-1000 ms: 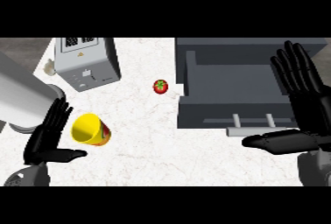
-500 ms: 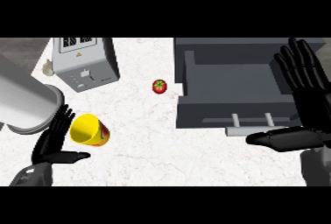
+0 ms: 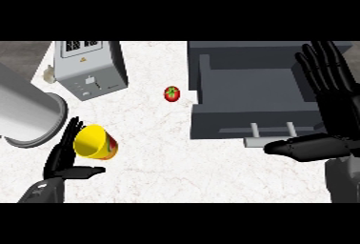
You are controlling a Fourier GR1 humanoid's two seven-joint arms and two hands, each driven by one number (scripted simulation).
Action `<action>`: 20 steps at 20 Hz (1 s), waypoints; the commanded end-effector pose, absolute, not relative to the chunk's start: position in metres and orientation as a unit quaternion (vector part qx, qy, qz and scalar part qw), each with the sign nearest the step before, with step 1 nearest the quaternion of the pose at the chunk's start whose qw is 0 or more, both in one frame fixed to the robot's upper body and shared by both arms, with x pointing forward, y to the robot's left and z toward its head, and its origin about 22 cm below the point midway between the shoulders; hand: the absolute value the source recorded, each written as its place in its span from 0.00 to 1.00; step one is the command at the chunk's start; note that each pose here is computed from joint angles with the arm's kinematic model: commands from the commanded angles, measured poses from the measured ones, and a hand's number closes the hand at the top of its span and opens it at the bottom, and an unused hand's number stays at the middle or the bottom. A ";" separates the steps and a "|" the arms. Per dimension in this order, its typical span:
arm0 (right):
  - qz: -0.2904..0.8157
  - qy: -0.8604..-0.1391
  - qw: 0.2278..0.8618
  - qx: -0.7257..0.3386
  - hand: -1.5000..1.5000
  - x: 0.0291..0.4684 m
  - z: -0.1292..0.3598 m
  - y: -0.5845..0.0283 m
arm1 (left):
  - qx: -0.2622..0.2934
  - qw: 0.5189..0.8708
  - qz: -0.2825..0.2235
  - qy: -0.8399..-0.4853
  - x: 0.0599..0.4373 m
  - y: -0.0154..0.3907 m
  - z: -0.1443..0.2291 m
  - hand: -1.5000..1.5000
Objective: Pick up the cup, place it into the drawer and close the drawer
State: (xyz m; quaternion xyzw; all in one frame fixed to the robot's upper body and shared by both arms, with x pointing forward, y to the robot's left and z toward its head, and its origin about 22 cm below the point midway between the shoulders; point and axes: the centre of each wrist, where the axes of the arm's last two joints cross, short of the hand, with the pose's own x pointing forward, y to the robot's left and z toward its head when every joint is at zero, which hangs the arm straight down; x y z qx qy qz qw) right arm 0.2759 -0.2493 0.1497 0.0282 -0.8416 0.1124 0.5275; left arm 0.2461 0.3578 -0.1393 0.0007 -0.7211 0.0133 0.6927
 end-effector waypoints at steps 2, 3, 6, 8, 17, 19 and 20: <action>0.107 -0.838 0.534 0.032 0.00 0.268 0.163 -0.252 | -0.030 0.667 0.023 -0.744 0.257 0.354 -0.135 0.00; 0.109 -0.841 0.528 0.037 0.00 0.274 0.153 -0.255 | -0.028 0.663 0.015 -0.748 0.254 0.358 -0.136 0.00; 0.113 -0.842 0.527 0.028 0.00 0.280 0.152 -0.256 | -0.027 0.662 0.009 -0.749 0.252 0.340 -0.144 0.00; 0.117 -0.836 0.536 0.025 0.00 0.274 0.141 -0.259 | -0.033 0.659 0.010 -0.752 0.255 0.342 -0.142 0.00; 0.122 -0.835 0.537 0.026 0.00 0.280 0.144 -0.265 | -0.144 0.647 0.027 -0.749 0.264 0.332 -0.139 1.00; 0.121 -0.839 0.531 0.020 0.00 0.275 0.148 -0.275 | -0.143 0.634 0.043 -0.759 0.268 0.312 -0.143 1.00; 0.117 -0.837 0.534 0.024 0.00 0.276 0.157 -0.262 | -0.117 0.614 0.014 -0.781 0.263 0.328 -0.140 1.00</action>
